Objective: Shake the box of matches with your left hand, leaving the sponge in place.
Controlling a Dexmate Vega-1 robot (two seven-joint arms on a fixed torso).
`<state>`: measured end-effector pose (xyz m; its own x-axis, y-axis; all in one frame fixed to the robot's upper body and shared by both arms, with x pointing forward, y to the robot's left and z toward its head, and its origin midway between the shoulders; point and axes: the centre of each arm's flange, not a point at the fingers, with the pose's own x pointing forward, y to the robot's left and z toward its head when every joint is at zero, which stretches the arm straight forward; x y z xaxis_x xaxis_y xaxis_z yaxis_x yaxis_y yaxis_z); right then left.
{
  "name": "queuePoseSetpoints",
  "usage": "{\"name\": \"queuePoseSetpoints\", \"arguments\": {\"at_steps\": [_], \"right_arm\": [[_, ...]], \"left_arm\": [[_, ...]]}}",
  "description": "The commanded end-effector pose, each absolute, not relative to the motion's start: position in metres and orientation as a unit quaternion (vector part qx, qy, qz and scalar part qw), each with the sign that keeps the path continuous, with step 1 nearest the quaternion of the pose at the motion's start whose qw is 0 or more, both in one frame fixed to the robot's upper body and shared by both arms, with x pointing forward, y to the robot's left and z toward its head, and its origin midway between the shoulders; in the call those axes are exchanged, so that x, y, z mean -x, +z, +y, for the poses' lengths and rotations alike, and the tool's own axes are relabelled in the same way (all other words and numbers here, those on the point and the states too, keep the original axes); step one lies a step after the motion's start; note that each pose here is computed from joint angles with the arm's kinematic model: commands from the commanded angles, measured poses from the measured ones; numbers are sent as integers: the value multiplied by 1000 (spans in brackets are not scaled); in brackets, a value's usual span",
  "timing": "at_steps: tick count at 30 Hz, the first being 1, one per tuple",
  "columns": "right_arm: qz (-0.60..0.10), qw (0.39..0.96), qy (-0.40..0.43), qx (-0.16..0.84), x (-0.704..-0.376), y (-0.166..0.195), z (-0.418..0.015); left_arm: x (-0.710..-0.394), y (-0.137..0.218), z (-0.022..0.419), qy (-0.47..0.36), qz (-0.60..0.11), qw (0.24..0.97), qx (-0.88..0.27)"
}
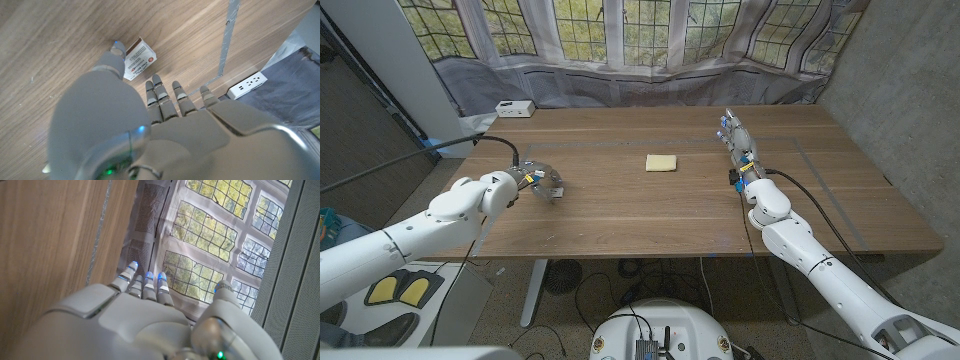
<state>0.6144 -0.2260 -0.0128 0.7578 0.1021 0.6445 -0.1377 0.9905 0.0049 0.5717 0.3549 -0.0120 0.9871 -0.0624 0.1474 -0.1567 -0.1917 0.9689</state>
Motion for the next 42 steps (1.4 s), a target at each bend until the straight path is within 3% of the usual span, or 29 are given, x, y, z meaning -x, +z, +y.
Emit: {"name": "queuePoseSetpoints", "arguments": {"at_steps": [1, 42], "right_arm": [[-336, 939, 65, -26, -617, -15, -224], [-318, 945, 71, -27, -624, -20, -216]], "left_arm": [[-578, -21, 356, 32, -66, 640, -765], [-582, -30, 358, 42, -47, 676, -735]]}}
